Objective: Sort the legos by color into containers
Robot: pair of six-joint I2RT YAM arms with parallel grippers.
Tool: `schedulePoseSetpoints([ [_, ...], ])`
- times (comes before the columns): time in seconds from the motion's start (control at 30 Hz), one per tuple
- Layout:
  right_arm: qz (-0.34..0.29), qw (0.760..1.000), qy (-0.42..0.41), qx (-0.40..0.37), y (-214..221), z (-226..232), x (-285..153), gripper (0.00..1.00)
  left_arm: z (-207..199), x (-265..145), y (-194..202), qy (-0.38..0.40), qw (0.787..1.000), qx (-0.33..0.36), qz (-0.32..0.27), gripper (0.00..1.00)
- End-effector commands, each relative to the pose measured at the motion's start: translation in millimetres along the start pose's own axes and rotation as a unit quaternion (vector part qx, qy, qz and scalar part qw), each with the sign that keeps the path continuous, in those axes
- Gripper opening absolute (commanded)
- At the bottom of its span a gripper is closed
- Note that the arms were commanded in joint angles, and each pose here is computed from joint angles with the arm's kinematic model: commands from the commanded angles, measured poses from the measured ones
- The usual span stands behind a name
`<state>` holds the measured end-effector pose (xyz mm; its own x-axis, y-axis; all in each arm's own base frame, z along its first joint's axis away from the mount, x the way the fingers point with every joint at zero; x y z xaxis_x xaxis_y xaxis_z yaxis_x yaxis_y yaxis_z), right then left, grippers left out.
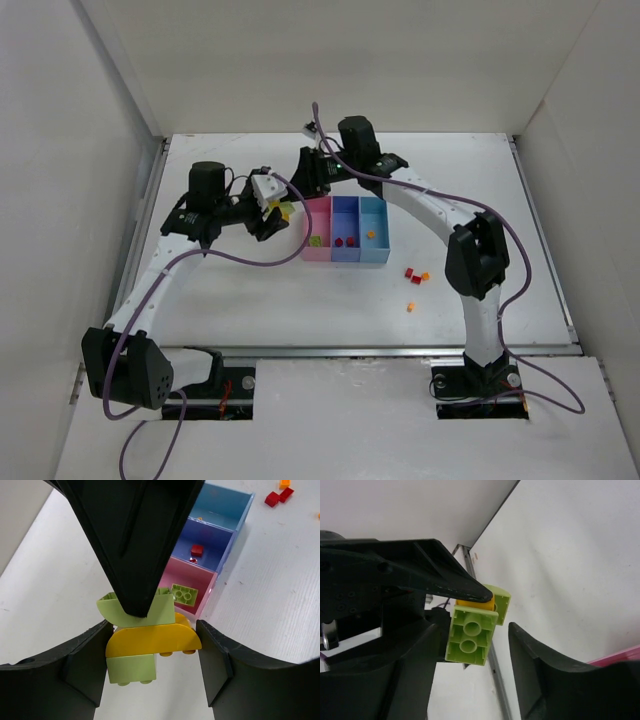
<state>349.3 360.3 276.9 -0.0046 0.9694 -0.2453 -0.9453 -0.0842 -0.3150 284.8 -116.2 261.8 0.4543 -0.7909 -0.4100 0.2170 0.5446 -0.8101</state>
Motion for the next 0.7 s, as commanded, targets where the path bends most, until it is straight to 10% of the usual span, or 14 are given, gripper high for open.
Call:
schedulePoseSetpoints([
  [0.0, 0.012, 0.999, -0.019, -0.033, 0, 12, 3, 0.66, 19, -9, -30, -0.043, 0.997, 0.037, -0.043, 0.00],
  [0.2, 0.010, 0.999, -0.021, -0.036, -1, 12, 4, 0.70, 23, -9, -30, -0.054, 0.997, 0.040, -0.038, 0.00],
  [0.57, -0.001, 1.000, -0.004, -0.028, 1, 7, 3, 0.03, 13, -3, -17, -0.026, 0.999, 0.016, -0.020, 0.00],
  [0.67, -0.028, 0.999, 0.023, -0.010, -3, -4, -7, 0.00, 6, -1, 1, -0.012, 1.000, -0.001, 0.022, 0.00],
])
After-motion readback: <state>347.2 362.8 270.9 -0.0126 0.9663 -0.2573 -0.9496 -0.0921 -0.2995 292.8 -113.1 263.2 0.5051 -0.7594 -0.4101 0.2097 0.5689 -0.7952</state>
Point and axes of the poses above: each gripper's point midway between its finger pads, its own x axis out along the fingers, its own z axis along the line the jaws close on, y = z × x, the point moved 7 cm from there along -x, back along the fingers, and after that the axes turned 15 degrees about x, right-handed, at the moved point
